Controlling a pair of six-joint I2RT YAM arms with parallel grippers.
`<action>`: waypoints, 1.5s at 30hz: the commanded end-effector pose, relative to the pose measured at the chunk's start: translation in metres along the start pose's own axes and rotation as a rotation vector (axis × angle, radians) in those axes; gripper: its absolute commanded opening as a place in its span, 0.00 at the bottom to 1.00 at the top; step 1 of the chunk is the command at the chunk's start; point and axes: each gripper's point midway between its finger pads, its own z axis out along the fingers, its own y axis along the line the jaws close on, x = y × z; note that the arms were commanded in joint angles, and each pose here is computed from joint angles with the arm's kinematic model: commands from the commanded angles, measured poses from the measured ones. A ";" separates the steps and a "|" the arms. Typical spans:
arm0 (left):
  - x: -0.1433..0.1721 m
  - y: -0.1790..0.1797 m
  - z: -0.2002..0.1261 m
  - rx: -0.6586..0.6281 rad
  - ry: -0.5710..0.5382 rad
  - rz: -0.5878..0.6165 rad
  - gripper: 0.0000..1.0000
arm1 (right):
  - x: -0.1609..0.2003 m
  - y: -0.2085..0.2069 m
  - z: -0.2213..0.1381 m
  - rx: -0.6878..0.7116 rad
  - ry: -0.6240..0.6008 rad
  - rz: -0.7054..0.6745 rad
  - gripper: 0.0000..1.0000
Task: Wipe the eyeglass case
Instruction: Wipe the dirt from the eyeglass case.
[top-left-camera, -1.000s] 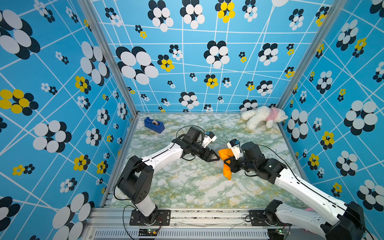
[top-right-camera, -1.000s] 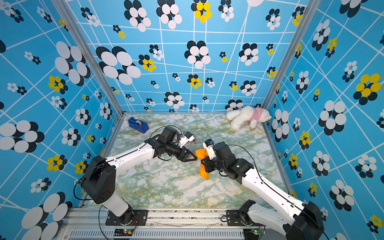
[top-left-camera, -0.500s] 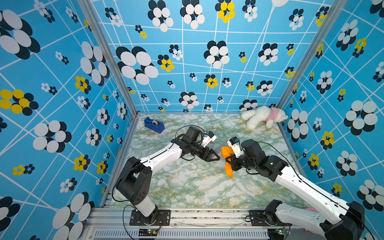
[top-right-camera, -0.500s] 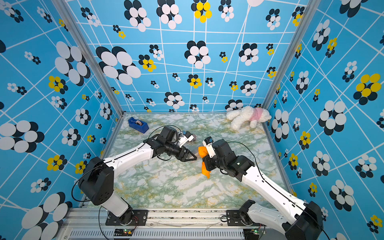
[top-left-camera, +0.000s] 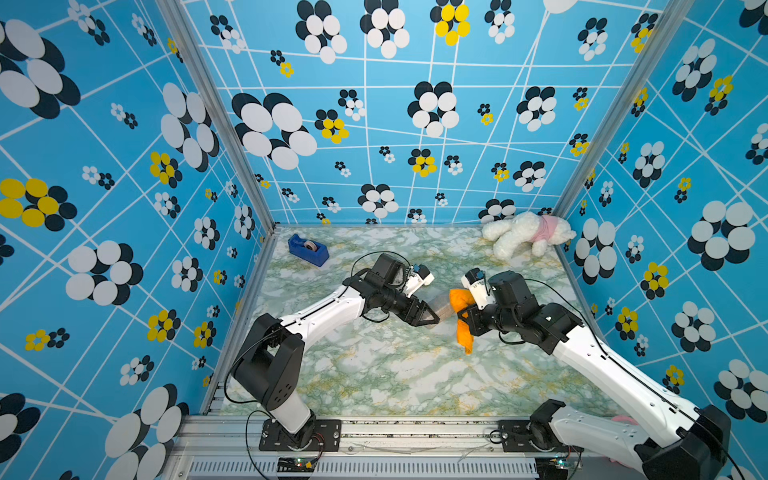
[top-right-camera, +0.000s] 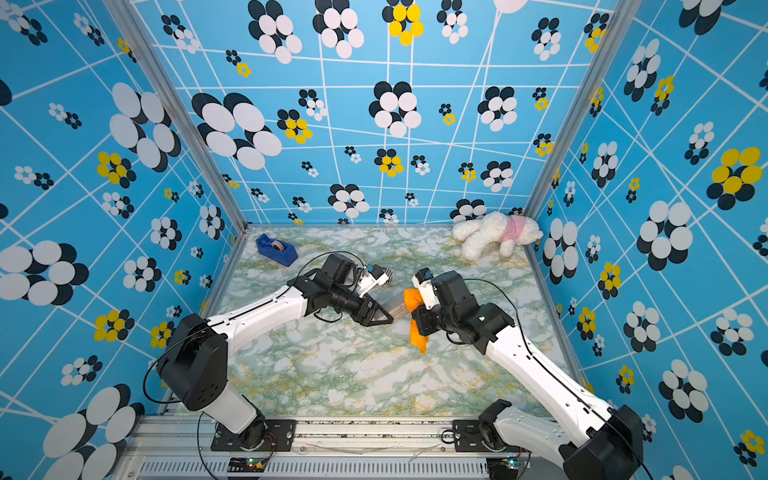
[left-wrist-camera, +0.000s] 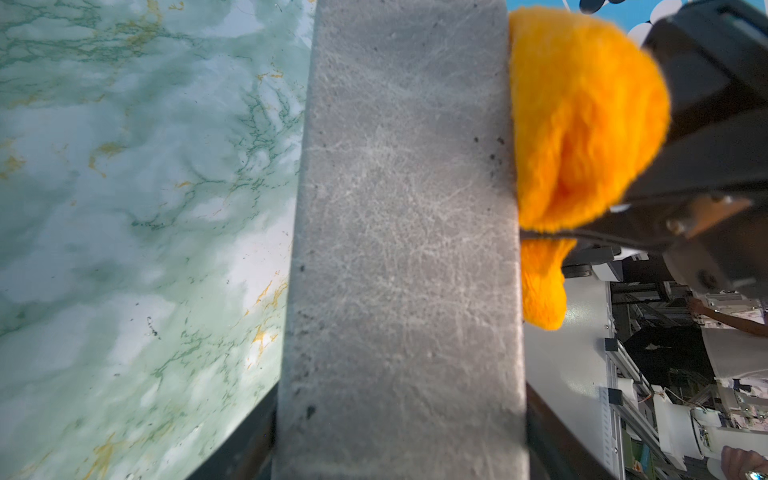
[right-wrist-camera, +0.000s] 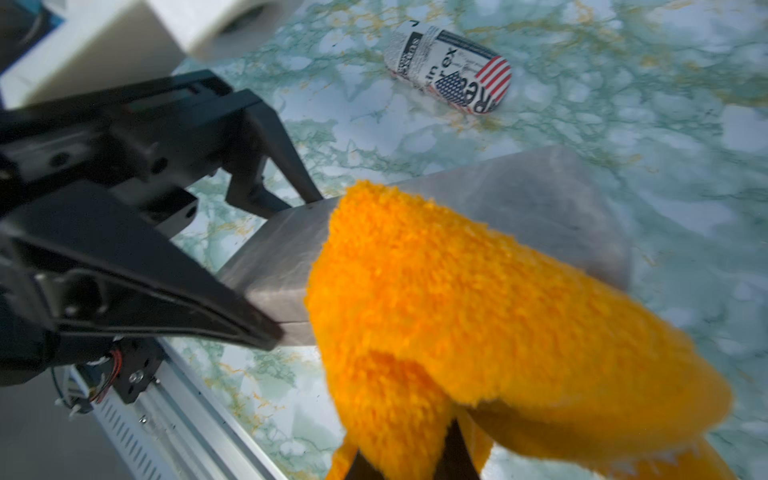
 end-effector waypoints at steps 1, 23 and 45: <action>-0.011 -0.054 -0.012 0.153 -0.023 0.139 0.28 | -0.026 -0.010 -0.010 0.036 -0.057 -0.003 0.00; -0.014 -0.054 -0.013 0.161 -0.033 0.141 0.27 | -0.034 0.040 -0.003 -0.192 -0.089 0.043 0.00; -0.015 -0.054 -0.019 0.157 -0.058 0.137 0.27 | -0.067 0.000 -0.053 -0.134 -0.237 0.064 0.00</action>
